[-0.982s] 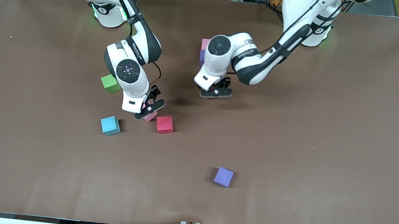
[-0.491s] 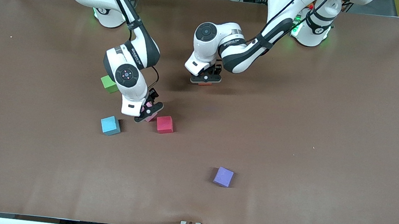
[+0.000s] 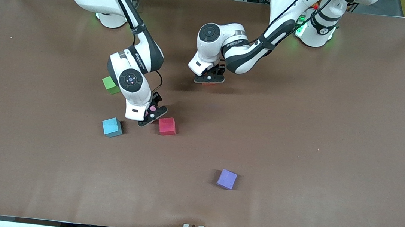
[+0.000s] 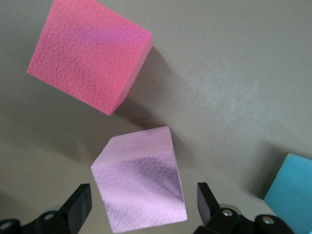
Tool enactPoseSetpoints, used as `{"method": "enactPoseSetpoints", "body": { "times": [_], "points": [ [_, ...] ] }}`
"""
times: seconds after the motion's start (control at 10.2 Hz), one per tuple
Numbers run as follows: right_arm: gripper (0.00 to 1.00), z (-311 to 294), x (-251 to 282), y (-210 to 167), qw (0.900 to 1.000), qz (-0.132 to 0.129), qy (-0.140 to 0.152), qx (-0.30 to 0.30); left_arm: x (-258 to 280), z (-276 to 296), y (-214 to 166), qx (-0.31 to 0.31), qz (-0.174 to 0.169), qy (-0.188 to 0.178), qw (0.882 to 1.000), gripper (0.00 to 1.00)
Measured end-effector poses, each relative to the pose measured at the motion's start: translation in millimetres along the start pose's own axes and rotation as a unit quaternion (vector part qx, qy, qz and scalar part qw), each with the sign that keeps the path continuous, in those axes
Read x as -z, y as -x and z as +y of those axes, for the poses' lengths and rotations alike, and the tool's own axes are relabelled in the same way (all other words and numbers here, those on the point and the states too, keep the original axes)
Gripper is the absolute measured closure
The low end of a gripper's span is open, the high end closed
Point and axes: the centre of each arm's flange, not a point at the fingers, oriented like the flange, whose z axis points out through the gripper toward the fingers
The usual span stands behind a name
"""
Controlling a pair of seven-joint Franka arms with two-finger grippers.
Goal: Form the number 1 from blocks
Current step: 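Place the orange block by the purple while the right gripper grips pink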
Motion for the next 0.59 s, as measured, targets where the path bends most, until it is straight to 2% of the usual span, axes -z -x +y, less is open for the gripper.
{"method": "enactPoseSetpoints", "body": {
  "times": [0.29, 0.39, 0.49, 0.59],
  "points": [
    [0.18, -2, -12, -3, 1.0, 0.004, 0.0, 0.003, -2, 3, 13, -0.01, -0.002, 0.0, 1.0, 0.38],
    [0.26, -4, -15, -4, 1.0, 0.003, -0.001, 0.005, -2, 3, 14, -0.012, -0.002, 0.0, 1.0, 0.38],
    [0.41, -7, -15, -5, 1.0, 0.003, 0.0, 0.007, -2, 3, 18, -0.015, -0.003, 0.0, 1.0, 0.38],
    [0.41, -10, -14, -7, 1.0, 0.004, 0.0, 0.01, -3, 3, 22, -0.017, -0.004, -0.001, 1.0, 0.38]
  ]
}}
